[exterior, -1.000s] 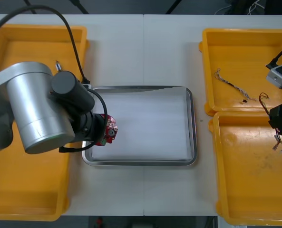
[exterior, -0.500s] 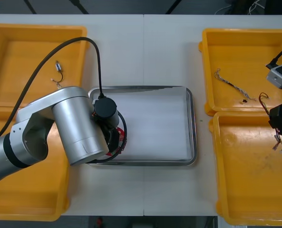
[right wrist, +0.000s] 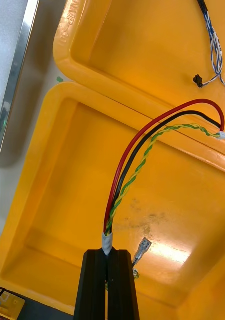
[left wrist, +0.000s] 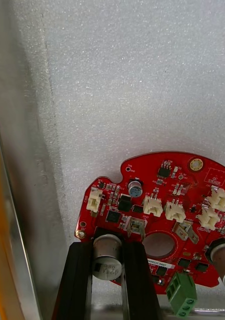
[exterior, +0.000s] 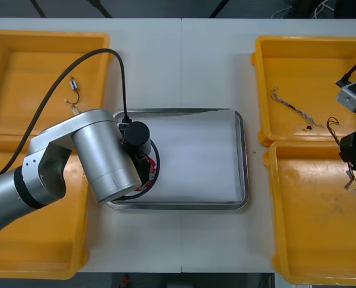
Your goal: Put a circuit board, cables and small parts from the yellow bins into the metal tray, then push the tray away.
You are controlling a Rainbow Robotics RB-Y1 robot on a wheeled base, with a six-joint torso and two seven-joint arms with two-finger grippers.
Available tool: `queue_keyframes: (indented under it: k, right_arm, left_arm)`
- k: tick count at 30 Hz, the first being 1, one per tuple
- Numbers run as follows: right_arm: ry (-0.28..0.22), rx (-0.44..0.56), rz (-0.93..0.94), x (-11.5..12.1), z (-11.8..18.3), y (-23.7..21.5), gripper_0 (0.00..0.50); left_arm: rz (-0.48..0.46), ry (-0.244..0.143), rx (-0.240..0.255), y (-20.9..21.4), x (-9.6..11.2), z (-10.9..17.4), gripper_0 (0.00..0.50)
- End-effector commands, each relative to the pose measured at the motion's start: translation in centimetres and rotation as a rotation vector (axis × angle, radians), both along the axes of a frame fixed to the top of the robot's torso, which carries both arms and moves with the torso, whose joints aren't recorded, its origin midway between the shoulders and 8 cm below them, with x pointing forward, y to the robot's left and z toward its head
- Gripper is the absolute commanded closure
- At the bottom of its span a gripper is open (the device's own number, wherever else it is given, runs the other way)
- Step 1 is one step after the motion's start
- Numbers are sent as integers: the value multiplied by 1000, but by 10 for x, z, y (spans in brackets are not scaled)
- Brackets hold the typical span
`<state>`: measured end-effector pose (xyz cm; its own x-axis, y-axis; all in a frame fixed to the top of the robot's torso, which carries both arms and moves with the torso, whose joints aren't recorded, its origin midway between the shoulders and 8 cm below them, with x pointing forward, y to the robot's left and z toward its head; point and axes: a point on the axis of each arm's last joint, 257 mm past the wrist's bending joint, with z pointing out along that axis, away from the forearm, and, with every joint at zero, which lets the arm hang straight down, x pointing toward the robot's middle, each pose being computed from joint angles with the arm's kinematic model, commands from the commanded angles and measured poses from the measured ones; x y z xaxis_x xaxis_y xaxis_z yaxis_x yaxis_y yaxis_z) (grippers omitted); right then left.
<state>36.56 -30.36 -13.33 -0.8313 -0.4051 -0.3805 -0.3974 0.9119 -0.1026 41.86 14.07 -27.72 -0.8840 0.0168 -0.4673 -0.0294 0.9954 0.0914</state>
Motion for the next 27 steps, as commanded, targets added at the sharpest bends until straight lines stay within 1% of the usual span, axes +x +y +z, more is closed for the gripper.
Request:
queue_keyframes:
  k: [1,2,3,4,5,6,7,8,9,11,12,13,15,16,20,21,24,27]
  right_arm:
    - [-45,-47,17,7,19,-10,500]
    - [-45,-47,17,7,19,-10,500]
    - [-45,-47,17,7,19,-10,500]
    - [-45,-47,17,7,19,-10,500]
    - [-45,-47,17,7,19,-10,500]
    - [-45,-47,17,7,19,-10,500]
    - [-45,-47,17,7,19,-10,500]
    - [-45,-47,17,7,19,-10,500]
    - [-45,-47,17,7,19,-10,500]
    - [-45,-47,17,7,19,-10,500]
    - [-45,-47,17,7,19,-10,500]
    - [-45,-47,17,7,19,-10,500]
    - [-45,-47,17,7,19,-10,500]
    - [-45,-47,17,7,19,-10,500]
    - [-45,-47,17,7,19,-10,500]
    - [-45,-47,17,7,19,-10,500]
    - [-45,-47,17,7,19,-10,500]
    - [-45,-47,17,7,19,-10,500]
  left_arm:
    - [-54,-43,-4,-21,8,11,497]
    - [-56,-41,-5,-22,7,10,494]
    - [-59,-40,-4,-22,6,10,477]
    - [-60,-39,-3,-22,6,9,412]
    - [-61,-38,-3,-22,5,9,337]
    - [-63,-39,-3,-23,6,9,305]
    - [-62,-41,-2,-22,6,9,247]
    - [-61,-40,0,-21,6,9,207]
    - [-62,-40,-1,-22,6,9,192]
    - [-62,-47,0,-22,8,12,112]
    - [-64,-45,-1,-23,7,12,100]
    - [-66,-47,2,-23,9,15,62]
    - [-68,-45,3,-23,9,19,26]
    - [-72,-46,3,-24,9,22,18]
    - [-69,-56,9,-19,7,38,2]
    - [-71,-56,0,-19,6,44,0]
    - [-80,-43,2,-12,2,63,0]
    - [-121,-17,22,-2,-5,85,0]
